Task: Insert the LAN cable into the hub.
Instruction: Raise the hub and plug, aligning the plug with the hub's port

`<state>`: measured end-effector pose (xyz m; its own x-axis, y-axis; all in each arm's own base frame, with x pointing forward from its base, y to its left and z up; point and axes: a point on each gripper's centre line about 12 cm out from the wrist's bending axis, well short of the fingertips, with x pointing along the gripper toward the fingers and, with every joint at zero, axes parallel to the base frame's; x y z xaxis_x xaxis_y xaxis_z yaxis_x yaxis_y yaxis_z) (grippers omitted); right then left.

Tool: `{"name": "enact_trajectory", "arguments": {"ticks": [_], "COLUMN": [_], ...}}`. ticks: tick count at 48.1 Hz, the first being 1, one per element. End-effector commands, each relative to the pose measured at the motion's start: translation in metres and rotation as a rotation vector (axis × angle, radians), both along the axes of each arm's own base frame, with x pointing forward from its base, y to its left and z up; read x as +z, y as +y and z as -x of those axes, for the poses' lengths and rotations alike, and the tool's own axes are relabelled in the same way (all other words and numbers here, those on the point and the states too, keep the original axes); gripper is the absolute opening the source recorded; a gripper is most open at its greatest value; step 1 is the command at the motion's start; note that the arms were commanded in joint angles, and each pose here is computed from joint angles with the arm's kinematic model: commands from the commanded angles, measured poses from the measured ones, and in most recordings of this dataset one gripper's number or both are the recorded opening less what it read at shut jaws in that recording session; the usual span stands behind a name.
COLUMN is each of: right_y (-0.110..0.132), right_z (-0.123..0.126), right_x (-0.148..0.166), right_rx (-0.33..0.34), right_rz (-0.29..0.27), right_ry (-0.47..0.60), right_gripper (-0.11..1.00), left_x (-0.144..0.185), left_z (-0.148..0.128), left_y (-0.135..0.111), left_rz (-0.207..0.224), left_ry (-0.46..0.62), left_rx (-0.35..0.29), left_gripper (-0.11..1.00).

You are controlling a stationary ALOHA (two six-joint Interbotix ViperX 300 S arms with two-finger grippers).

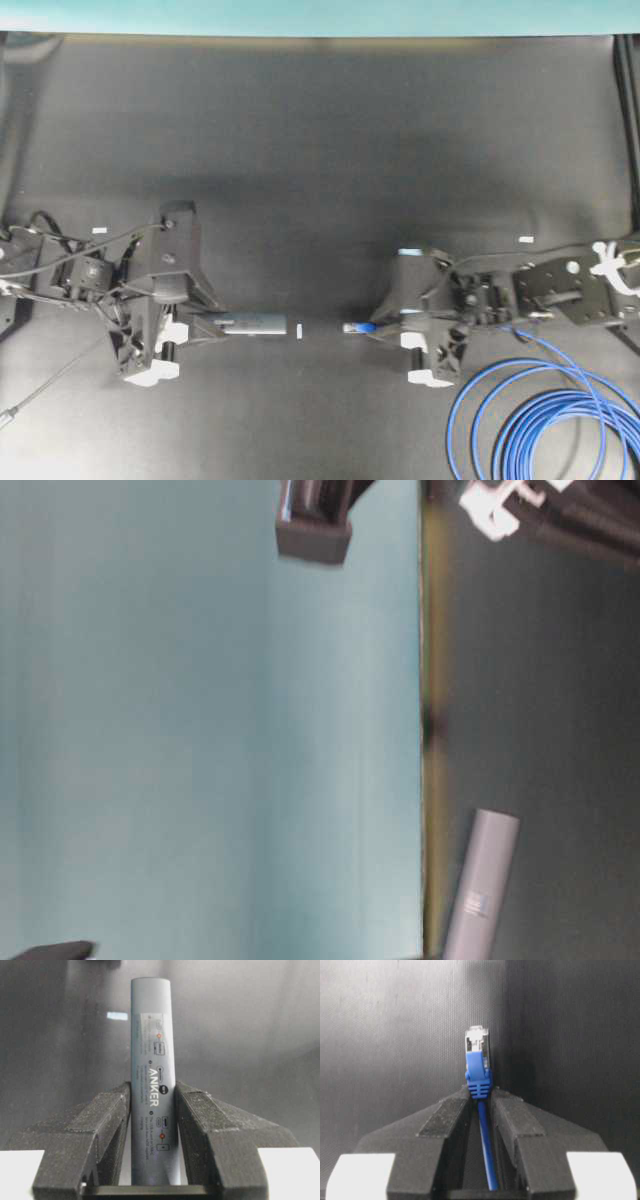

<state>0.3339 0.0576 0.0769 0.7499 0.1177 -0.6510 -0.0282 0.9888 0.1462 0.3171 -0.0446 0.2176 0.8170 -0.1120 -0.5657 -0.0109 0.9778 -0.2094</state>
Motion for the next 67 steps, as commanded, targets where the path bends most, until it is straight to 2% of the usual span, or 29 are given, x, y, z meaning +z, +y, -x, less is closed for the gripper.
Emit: {"name": "enact_trajectory", "arguments": {"ticks": [1, 7, 18, 25, 35, 67], "right_y": [0.002, 0.003, 0.008, 0.010, 0.012, 0.016], "right_z": [0.000, -0.001, -0.015, -0.026, -0.039, -0.043], "right_x": [0.009, 0.028, 0.063, 0.077, 0.088, 0.090], "right_rx": [-0.020, -0.058, -0.069, -0.069, -0.085, -0.073], "right_rz": [-0.034, -0.092, -0.134, -0.140, -0.161, -0.161], "right_ry": [-0.084, -0.190, -0.224, -0.217, -0.229, -0.228], "right_gripper": [0.11, 0.11, 0.11, 0.11, 0.11, 0.11], "left_x": [0.021, 0.026, 0.040, 0.039, 0.037, 0.032], "left_z": [-0.005, -0.007, -0.018, -0.029, -0.037, -0.043], "left_y": [-0.002, -0.002, -0.002, -0.003, -0.003, 0.000], "left_rz": [-0.001, -0.025, -0.122, -0.155, -0.168, -0.170], "left_ry": [-0.056, -0.011, 0.114, 0.156, 0.174, 0.176], "left_rx": [-0.008, -0.015, -0.067, -0.090, -0.096, -0.087], "left_gripper": [0.29, 0.29, 0.29, 0.29, 0.29, 0.29]}}
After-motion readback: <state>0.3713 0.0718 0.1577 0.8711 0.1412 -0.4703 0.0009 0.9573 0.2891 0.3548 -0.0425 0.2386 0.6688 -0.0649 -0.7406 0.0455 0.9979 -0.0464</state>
